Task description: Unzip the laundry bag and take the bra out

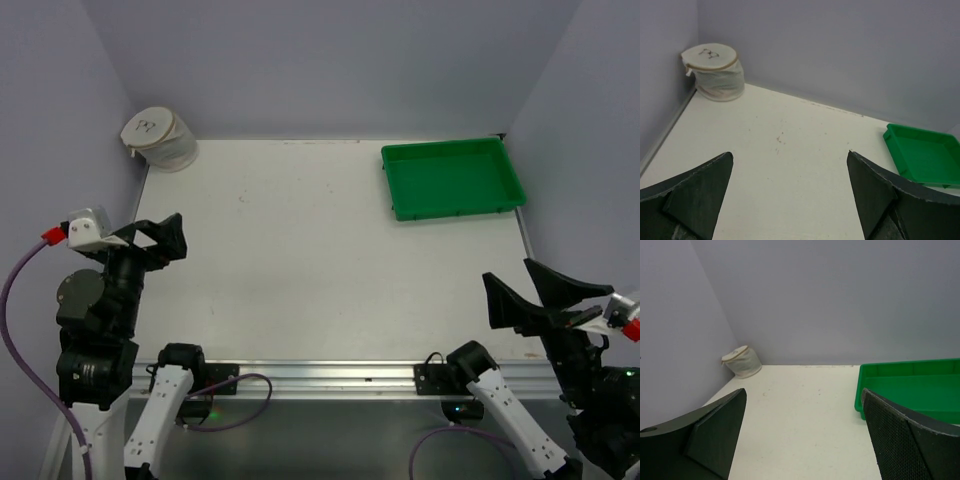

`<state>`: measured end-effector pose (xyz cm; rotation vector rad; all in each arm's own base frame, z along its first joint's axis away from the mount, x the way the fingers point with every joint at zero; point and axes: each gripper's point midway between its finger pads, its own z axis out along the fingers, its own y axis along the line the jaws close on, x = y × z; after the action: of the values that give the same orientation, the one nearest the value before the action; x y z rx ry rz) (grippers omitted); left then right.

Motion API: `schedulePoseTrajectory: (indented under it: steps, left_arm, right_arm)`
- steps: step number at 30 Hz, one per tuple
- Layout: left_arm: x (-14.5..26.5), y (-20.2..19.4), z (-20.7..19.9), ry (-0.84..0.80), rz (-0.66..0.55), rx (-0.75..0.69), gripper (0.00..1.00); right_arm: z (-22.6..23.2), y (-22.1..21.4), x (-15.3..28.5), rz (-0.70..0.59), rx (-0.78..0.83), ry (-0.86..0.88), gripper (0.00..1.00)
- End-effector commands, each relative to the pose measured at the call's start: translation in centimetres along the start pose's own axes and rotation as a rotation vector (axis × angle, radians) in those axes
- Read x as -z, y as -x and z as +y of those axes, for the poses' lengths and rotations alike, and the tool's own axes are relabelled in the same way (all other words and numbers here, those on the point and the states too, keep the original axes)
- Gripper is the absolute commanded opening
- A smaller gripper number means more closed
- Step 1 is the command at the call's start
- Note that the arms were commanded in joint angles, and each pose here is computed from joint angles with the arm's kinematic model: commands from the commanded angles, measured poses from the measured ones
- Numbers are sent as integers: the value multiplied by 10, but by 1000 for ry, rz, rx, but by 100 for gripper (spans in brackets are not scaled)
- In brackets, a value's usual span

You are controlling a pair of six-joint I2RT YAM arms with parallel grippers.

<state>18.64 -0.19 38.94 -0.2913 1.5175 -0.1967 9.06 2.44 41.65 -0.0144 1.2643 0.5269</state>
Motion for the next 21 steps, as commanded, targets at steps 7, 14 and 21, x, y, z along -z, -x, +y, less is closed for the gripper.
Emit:
schedulePoseTrajectory:
  steps: [7,14,21]
  left_arm:
    - [-77,-127,-16,-60,331,200,100]
    - [-159,-133,19,179,225,297,100]
    - [-233,-114,55,333,22,422,100]
  right_arm:
    - [12,-86,-42,255,-45,49,99]
    - [26,-125,-61,321,-70,131,99]
    - [44,-148,-73,375,-89,232,99]
